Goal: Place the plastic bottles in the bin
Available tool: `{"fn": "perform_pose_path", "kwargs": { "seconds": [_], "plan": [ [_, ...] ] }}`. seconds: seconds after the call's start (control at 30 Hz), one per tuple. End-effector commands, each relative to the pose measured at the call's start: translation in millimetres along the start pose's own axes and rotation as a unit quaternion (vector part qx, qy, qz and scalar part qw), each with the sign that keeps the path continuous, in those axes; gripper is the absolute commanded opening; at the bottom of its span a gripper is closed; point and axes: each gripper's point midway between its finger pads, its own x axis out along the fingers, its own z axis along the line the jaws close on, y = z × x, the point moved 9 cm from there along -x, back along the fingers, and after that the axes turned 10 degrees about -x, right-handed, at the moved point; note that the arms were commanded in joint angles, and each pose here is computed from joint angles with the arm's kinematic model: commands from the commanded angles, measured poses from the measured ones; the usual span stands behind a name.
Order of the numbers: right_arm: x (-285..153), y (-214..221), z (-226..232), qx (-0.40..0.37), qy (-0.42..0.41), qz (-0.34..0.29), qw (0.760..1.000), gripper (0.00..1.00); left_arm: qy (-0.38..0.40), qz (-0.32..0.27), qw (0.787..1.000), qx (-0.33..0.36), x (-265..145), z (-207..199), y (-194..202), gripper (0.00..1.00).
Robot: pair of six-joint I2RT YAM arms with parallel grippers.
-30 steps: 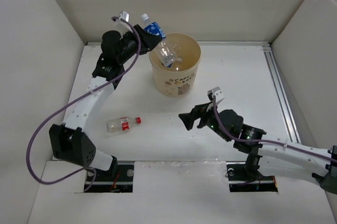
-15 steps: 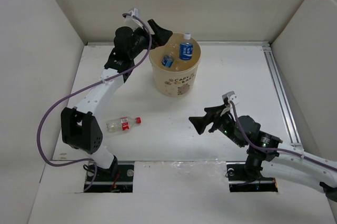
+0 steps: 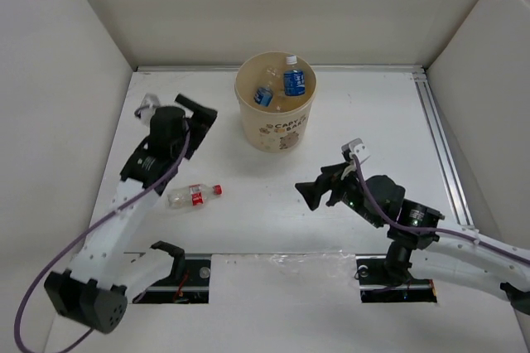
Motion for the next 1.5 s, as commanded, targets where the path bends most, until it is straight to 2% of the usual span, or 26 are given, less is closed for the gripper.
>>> {"fn": "perform_pose_path", "kwargs": {
  "seconds": [0.0, 0.07, 0.2, 0.43, 0.63, 0.83, 0.9, 1.03, 1.37, 1.47],
  "plan": [
    [1.7, -14.7, 7.3, -0.006, -0.021, -0.012, 1.0, 1.0, -0.08, -0.06, 0.986, -0.136, -29.4, 50.1, -1.5, 1.0],
    [4.0, -15.9, 11.7, -0.009, -0.042, -0.015, 0.999, 1.0, -0.107, -0.084, 0.98, -0.147, -36.1, 67.0, -3.1, 1.0],
    [7.5, -12.1, 16.5, -0.016, -0.065, -0.004, 0.998, 1.0, -0.205, -0.094, 0.96, -0.168, -45.8, 103.9, 3.9, 1.0],
    [5.7, -15.6, 25.5, -0.018, -0.116, -0.012, 0.993, 1.0, -0.26, -0.113, 0.939, -0.196, -48.3, 138.8, 10.8, 1.0],
    [6.6, -10.7, 31.6, -0.031, -0.154, 0.001, 0.988, 1.0, -0.308, -0.094, 0.924, -0.208, -42.6, 174.0, 28.2, 1.0],
    [1.4, -14.7, 39.1, -0.029, -0.202, -0.007, 0.979, 1.0, -0.292, -0.114, 0.92, -0.238, -30.3, 180.9, 30.5, 1.0],
    [0.6, -18.1, 40.0, -0.033, -0.208, -0.012, 0.978, 1.0, -0.31, -0.134, 0.911, -0.237, -25.6, 191.8, 30.5, 1.0],
    [3.9, -13.0, 45.7, -0.035, -0.234, 0.002, 0.972, 1.0, -0.302, -0.165, 0.908, -0.238, -13.5, 195.6, 26.6, 1.0],
    [6.6, -12.1, 48.3, -0.036, -0.242, 0.009, 0.969, 1.0, -0.336, -0.206, 0.889, -0.233, 15.4, 219.2, 19.2, 1.0],
    [4.9, -14.0, 47.9, -0.035, -0.243, 0.005, 0.969, 1.0, -0.345, -0.196, 0.887, -0.234, 28.1, 231.3, 16.3, 0.91]
  ]
}}
